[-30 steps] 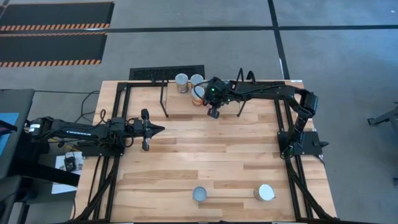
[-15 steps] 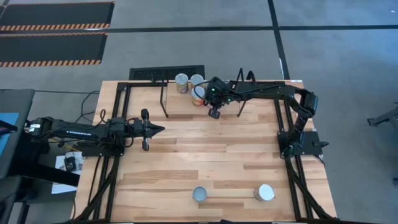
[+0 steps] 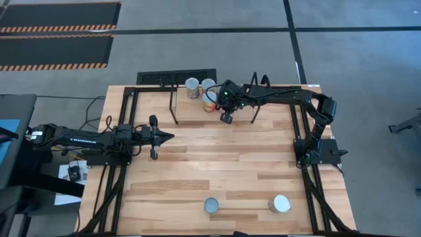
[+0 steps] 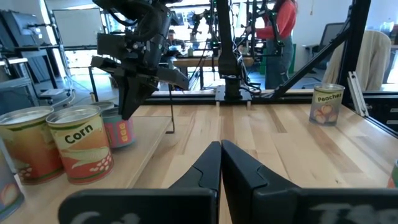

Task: Pick and place cans onto a shelf
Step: Put the canned mix vegetables on the shelf

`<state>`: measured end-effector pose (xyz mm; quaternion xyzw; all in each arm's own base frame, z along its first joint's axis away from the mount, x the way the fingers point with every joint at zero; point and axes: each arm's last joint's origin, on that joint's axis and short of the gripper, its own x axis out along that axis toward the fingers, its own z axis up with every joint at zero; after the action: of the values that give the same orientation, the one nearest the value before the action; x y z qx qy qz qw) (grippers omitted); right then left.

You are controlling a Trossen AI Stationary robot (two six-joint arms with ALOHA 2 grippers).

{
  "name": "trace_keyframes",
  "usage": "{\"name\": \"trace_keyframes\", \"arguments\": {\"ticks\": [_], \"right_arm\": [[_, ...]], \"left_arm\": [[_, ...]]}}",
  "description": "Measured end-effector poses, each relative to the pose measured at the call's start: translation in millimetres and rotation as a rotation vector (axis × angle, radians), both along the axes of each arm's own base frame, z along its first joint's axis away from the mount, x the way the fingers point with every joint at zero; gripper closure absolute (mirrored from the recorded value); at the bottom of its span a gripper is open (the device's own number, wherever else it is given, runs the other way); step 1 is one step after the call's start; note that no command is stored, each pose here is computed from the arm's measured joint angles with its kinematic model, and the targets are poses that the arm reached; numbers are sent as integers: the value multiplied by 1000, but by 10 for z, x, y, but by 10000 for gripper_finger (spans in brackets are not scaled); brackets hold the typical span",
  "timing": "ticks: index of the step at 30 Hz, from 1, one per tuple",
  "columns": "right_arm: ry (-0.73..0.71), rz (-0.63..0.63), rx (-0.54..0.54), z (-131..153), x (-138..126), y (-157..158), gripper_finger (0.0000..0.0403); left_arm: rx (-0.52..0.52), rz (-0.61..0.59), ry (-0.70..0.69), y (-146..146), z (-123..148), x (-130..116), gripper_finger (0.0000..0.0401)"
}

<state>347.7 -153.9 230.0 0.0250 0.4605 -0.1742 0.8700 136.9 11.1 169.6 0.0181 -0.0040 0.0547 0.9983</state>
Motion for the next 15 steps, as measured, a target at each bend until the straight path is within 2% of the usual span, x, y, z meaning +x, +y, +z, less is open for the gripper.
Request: {"name": "trace_keyframes", "arguments": {"ticks": [15], "right_arm": [[14, 5, 29, -116, 36, -43, 385]], "left_arm": [[0, -2, -1, -1, 1, 0, 401]]}}
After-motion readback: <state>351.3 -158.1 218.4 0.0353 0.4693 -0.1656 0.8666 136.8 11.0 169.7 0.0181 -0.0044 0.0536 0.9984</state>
